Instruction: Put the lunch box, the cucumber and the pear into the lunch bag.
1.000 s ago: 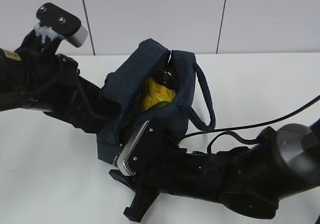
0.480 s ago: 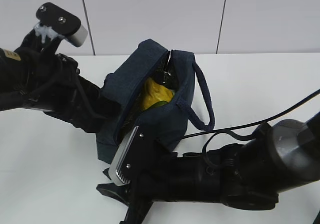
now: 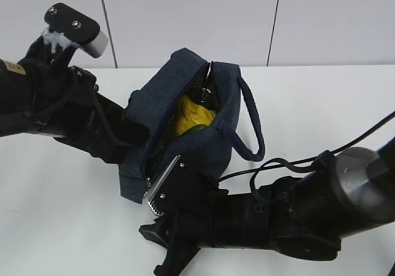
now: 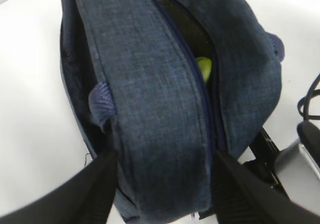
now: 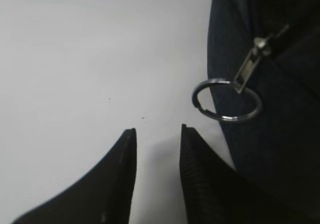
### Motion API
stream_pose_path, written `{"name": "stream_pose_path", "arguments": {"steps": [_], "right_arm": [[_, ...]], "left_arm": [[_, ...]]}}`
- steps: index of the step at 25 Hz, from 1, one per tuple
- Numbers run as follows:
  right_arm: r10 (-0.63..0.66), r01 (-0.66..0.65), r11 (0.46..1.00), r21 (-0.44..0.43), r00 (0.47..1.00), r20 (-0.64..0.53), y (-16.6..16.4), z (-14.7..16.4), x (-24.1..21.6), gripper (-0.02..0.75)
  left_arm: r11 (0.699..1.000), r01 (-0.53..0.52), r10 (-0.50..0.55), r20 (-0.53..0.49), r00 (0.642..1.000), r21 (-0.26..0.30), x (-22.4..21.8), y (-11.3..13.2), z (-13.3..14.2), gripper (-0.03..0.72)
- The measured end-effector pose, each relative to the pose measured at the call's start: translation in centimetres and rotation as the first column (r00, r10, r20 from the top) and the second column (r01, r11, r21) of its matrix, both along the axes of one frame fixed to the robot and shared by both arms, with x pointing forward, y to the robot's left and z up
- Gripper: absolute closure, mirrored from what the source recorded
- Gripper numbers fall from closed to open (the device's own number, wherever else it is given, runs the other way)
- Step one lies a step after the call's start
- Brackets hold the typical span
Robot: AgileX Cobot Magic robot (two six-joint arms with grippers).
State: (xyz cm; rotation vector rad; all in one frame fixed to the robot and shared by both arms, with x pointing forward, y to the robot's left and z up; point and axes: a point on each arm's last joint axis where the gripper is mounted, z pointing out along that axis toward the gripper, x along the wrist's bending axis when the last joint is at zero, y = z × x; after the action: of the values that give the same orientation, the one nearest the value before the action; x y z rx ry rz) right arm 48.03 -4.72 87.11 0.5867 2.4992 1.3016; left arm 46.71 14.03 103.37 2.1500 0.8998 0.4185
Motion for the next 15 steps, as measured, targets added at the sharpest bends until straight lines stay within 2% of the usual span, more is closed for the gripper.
{"name": "stream_pose_path", "arguments": {"steps": [7,15], "right_arm": [[-0.066,0.066,0.998,0.018,0.998,-0.017,-0.15,0.06,0.35,0.492],[-0.1,0.1,0.995,0.0,0.994,0.038,-0.4,0.15,0.84,0.492]], "left_arm": [[1.0,0.0,0.0,0.0,1.0,0.0,0.0,0.0,0.0,0.323],[1.0,0.0,0.0,0.0,1.0,0.0,0.0,0.0,0.0,0.323]]}}
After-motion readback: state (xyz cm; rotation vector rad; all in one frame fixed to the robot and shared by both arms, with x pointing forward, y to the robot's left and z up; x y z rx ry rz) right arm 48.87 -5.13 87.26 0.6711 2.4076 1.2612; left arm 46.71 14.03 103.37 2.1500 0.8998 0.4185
